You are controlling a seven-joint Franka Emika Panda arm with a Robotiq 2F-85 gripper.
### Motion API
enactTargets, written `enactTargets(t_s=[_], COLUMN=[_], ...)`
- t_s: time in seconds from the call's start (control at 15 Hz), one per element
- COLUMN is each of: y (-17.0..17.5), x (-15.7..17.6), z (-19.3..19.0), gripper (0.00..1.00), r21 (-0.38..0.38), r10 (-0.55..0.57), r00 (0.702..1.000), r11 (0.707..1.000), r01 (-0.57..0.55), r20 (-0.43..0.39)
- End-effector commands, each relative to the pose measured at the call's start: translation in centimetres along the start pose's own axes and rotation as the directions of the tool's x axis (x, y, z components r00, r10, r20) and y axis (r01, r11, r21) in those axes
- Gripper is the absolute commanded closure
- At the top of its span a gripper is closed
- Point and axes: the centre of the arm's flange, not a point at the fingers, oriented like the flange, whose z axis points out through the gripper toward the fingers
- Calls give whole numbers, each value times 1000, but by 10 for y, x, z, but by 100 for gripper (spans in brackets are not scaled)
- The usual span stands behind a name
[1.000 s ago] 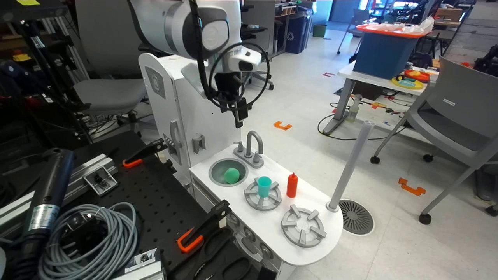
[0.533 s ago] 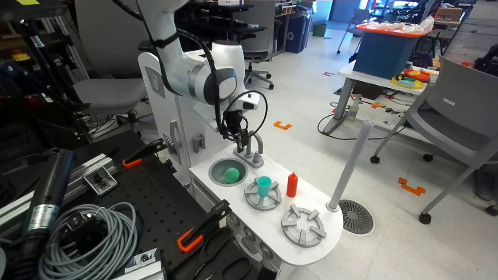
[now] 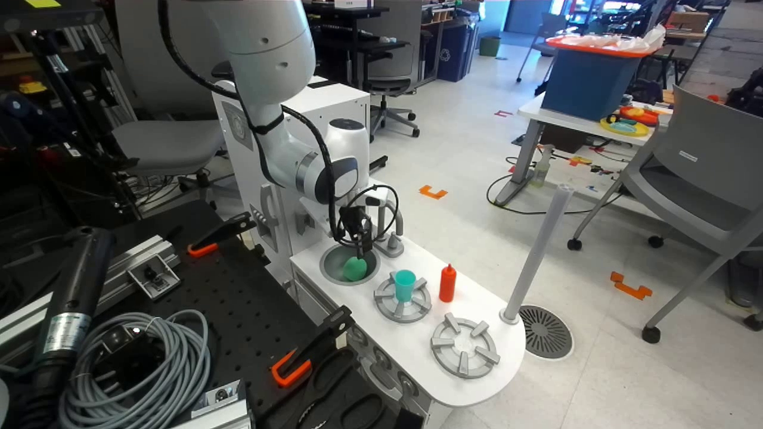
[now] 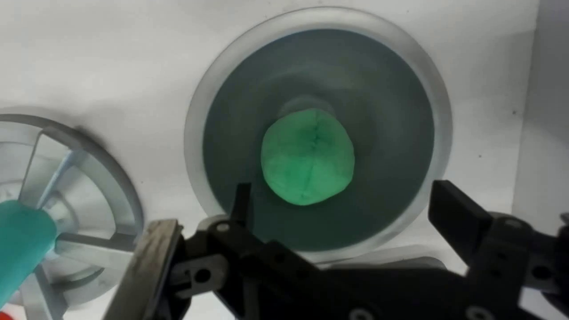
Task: Remove the green object from the toy sink and put it on the toy stove
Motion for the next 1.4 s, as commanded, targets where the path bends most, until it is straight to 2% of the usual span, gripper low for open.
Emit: enactTargets(t_s=[0.0,0.4,0.6,0.67,0.8,1.13,1.33], y=[-10,-11,-9,-7,-3,9,4], x=[24,34,39,41,44,48,43], z=[44,80,86,85,84,89,76], gripper=[0,0,0,23,33,73,92], r21=[-17,-32,-44,-49,-59,-80,-71], r10=[15,46,57,74,92,141,158], r00=[1000,995,993,991,989,983,979], r11=[1000,999,998,996,995,988,986], r01=[-14,-43,-53,-68,-86,-133,-150], r20=[26,91,107,113,115,116,126])
